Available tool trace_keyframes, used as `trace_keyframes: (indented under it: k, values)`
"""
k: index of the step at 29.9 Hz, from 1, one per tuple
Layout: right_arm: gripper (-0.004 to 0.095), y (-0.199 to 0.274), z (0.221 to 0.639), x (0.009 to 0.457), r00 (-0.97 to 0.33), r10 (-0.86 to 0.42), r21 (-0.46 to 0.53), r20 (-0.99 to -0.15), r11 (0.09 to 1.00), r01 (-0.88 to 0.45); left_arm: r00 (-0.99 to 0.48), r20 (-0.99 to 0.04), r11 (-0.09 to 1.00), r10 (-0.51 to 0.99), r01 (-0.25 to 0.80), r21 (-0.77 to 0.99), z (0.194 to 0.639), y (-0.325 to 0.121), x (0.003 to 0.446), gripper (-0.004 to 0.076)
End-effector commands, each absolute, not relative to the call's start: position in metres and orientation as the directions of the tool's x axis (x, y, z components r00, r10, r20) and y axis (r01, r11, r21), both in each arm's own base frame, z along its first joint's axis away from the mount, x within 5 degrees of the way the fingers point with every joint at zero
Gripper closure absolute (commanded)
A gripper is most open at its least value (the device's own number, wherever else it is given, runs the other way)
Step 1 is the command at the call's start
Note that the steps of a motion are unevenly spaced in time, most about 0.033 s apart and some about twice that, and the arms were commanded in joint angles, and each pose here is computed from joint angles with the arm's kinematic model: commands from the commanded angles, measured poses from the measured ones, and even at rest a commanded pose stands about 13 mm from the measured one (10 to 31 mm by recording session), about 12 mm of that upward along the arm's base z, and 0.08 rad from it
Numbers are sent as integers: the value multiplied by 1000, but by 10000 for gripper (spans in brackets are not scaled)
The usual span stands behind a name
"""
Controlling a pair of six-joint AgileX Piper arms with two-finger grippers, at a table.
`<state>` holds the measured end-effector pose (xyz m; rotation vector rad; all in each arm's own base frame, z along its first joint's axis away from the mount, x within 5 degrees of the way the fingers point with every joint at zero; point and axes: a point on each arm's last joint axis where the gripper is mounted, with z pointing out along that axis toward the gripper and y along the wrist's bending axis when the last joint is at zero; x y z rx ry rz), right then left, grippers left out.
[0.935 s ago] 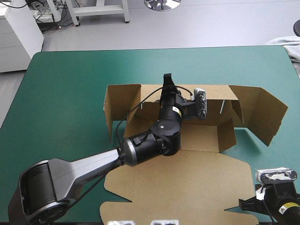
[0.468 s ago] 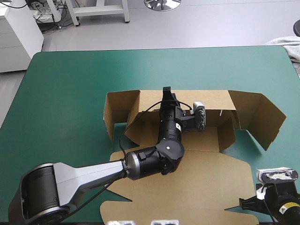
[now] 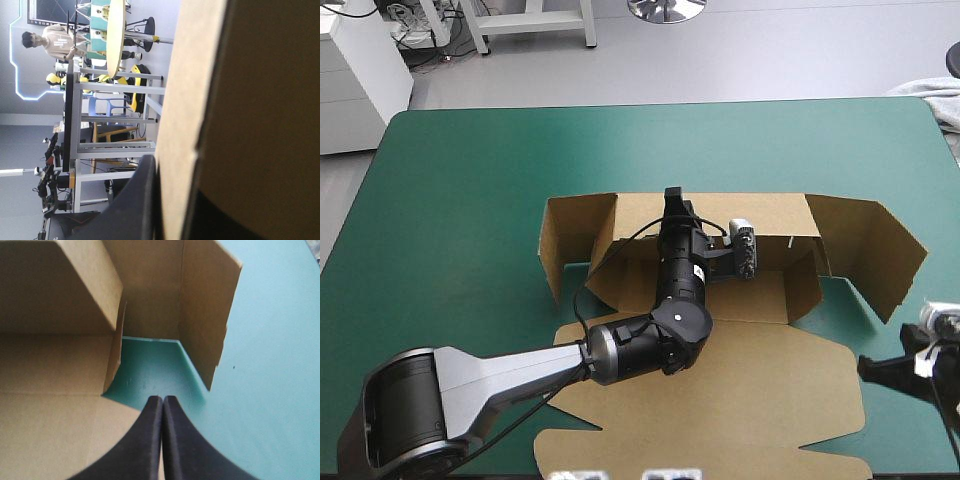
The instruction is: Fold the box
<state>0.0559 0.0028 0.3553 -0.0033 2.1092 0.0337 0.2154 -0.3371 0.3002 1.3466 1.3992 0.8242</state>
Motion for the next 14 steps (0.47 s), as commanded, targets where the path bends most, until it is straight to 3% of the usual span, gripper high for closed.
trace_keyframes:
  k: [1, 7, 14]
  values:
    - [927, 1, 396, 85, -426, 16, 19, -905, 1000, -3, 116, -283, 250, 952, 238, 939, 335, -329, 211, 734]
    - [927, -1, 433, 156, -431, 14, 15, -902, 1000, 1, 118, -283, 250, 952, 239, 938, 334, -329, 211, 734]
    - [927, 5, 446, 238, -502, 16, 58, -865, 996, -68, 118, -283, 250, 952, 239, 938, 334, -329, 211, 734]
